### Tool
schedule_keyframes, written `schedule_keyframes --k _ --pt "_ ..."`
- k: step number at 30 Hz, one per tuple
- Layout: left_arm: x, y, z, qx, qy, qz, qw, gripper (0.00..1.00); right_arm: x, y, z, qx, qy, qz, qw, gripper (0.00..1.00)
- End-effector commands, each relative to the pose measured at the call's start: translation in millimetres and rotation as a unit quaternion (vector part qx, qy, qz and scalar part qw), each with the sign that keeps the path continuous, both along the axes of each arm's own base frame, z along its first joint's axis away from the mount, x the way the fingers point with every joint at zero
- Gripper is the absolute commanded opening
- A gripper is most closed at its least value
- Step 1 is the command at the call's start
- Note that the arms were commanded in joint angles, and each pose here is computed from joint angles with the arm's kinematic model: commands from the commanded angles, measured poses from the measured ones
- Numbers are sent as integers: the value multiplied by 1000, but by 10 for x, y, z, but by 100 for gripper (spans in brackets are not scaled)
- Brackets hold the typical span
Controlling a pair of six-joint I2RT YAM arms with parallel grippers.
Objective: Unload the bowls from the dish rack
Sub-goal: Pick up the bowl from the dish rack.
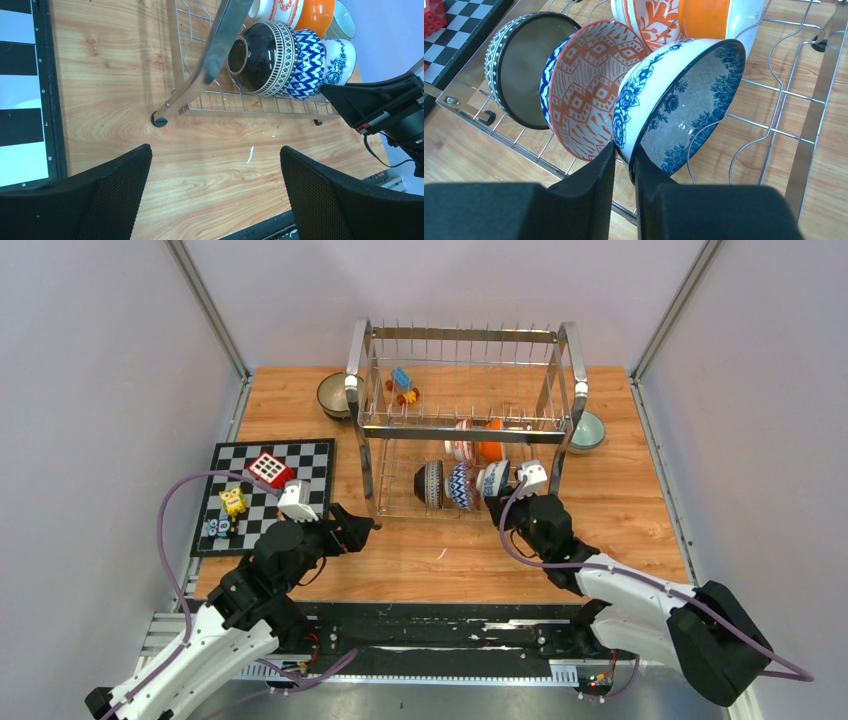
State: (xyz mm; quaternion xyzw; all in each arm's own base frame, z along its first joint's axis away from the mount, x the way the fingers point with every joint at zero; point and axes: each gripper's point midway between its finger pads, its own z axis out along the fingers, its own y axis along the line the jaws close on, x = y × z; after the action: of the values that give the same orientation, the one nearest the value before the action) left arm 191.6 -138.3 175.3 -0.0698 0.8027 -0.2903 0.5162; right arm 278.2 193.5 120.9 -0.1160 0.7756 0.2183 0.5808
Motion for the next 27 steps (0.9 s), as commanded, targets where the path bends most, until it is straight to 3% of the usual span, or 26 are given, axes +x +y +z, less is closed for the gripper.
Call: schedule_keyframes --k 1,10,27 --pt "-3 -33 17 -5 -8 -7 1000 100 20 -3 11 12 -1 2 1000 14" --pt "8 -39 3 -4 -6 -6 1000 100 -21 54 196 35 -23 28 999 3" --pt "12 -18 6 -1 -5 -1 1000 100 -109 78 651 81 -59 49 994 3"
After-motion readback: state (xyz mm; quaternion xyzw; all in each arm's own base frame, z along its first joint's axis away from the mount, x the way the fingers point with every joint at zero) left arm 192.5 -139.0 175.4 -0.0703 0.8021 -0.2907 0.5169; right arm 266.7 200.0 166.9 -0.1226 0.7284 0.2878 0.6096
